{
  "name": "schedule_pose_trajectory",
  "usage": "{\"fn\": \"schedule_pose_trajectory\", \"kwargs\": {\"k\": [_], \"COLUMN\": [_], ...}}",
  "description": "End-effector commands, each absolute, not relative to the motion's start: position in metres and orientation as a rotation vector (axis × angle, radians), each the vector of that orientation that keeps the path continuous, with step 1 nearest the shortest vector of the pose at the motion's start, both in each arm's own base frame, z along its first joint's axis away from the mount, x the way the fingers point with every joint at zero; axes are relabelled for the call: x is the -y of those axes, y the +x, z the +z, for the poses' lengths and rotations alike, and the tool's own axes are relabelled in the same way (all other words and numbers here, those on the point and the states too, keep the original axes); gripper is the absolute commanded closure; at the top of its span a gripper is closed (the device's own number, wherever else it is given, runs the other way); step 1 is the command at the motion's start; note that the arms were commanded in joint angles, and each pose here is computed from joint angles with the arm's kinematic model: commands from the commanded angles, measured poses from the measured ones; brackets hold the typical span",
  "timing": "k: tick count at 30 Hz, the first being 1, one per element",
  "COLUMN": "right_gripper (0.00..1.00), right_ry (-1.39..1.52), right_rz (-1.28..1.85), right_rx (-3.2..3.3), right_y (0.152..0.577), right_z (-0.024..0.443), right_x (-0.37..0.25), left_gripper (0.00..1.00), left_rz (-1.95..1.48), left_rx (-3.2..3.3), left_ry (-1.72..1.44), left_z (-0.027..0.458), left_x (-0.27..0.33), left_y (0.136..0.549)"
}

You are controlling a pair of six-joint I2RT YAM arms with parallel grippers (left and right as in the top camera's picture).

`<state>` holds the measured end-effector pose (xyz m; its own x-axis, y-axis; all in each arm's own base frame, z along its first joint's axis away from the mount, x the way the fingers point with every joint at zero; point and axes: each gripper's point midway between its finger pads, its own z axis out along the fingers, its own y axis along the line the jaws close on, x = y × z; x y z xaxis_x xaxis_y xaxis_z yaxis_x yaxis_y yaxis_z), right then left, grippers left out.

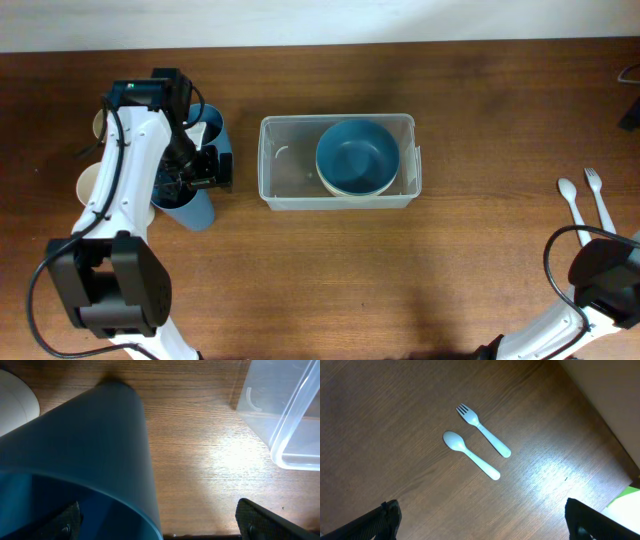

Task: Pack container
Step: 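Grasp the rim of the front blue cup with the left gripper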

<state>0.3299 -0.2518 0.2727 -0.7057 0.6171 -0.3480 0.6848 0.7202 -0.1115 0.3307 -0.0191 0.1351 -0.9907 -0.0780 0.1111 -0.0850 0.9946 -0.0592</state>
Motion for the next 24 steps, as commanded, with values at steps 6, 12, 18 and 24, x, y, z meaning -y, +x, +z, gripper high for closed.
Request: {"fn": "schedule_pose_trajectory", "kwargs": {"k": [6, 12, 18, 24], "right_gripper": [0.01, 0.01, 0.01, 0.01], "right_ry": [1.029, 1.029, 1.029, 1.029], "right_rz": [-0.358, -0.358, -0.357, -0.358], "right_rx": [-2.646, -2.646, -2.645, -2.646], "right_y": [0.3289, 0.3289, 0.3289, 0.3289], "right_z": [0.2706, 0.2706, 0.2707, 0.2706], "right_x": [0.2543, 0.2543, 0.2542, 0.2543], "left_gripper": [0.05, 0.51, 0.81, 0.98], "left_rz": [0.08, 0.051, 0.051, 0.051], "left_rx": [3.04, 3.042, 3.034, 3.034], "left_ry": [0.142, 0.134, 0.135, 0.144], "left_z": [0.1359, 0.1357, 0.1359, 0.1359], "left_x": [0.0173, 0.014, 0.0141, 0.0142], "left_y": [0.3346, 0.3347, 0.3327, 0.3328]}}
